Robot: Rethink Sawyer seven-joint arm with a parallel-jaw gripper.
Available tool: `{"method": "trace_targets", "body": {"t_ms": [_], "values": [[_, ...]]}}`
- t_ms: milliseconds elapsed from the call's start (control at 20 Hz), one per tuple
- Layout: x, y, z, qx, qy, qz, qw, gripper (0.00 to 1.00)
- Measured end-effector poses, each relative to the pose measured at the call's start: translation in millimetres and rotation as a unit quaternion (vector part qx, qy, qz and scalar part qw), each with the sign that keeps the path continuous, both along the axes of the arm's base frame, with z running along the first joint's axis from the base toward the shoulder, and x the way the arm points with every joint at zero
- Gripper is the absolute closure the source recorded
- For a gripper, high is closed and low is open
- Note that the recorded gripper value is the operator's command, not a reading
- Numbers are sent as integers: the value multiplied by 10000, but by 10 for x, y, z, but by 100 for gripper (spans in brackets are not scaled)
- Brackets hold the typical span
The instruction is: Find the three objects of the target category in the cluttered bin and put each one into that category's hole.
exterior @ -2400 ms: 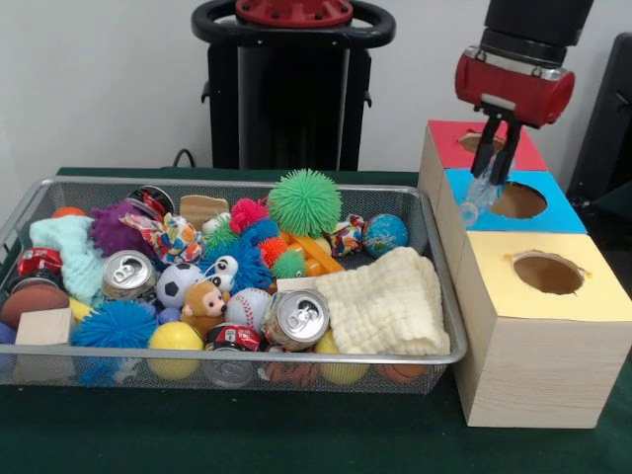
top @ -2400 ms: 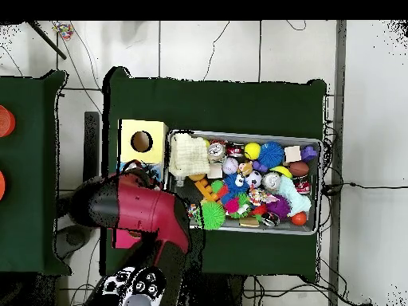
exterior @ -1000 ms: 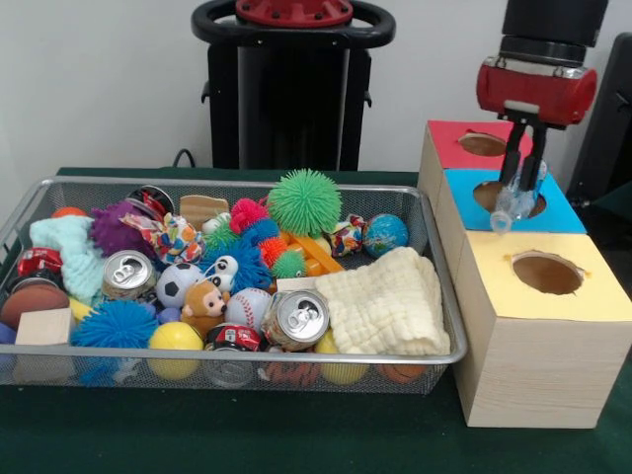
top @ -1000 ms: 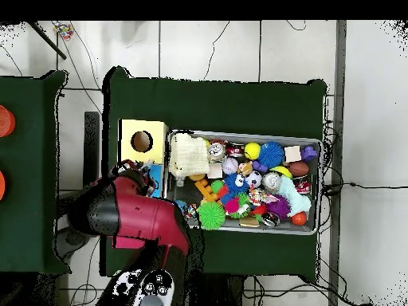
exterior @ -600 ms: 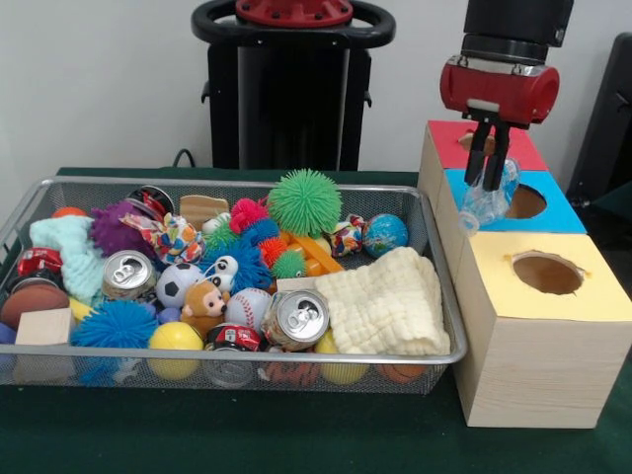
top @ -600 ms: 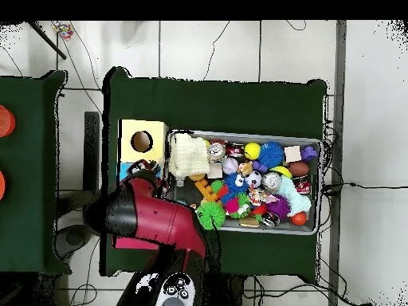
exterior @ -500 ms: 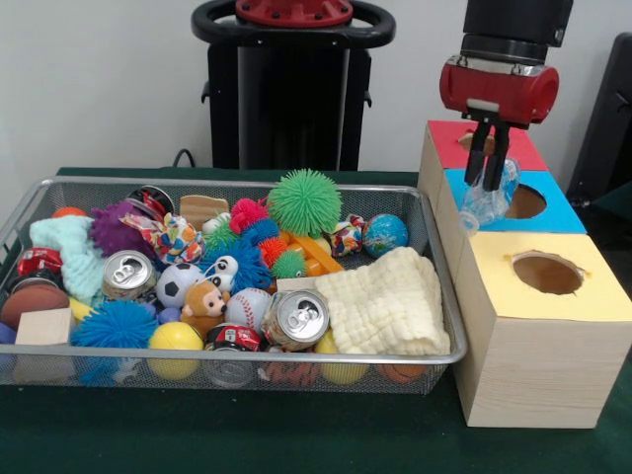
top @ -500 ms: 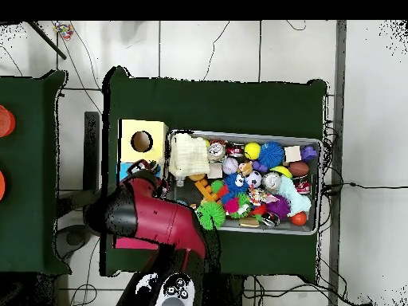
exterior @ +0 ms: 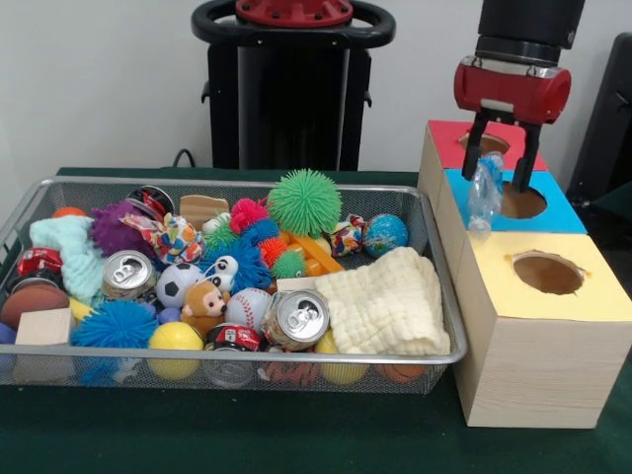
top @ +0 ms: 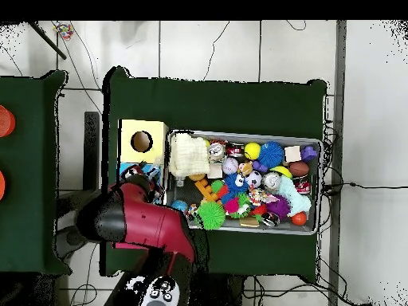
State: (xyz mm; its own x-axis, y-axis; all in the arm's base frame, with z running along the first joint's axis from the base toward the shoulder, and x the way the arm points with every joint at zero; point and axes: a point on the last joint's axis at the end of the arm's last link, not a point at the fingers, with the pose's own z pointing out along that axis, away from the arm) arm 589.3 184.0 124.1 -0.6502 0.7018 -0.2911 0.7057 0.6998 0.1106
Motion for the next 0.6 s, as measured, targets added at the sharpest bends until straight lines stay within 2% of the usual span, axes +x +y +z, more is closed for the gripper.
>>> {"method": "trace_targets", "body": {"t_ms": [350,600], "values": [[-191,268,-184,-112,166,270,9994,0],[-215,324,-224,-93,201,312,9993,0]]}}
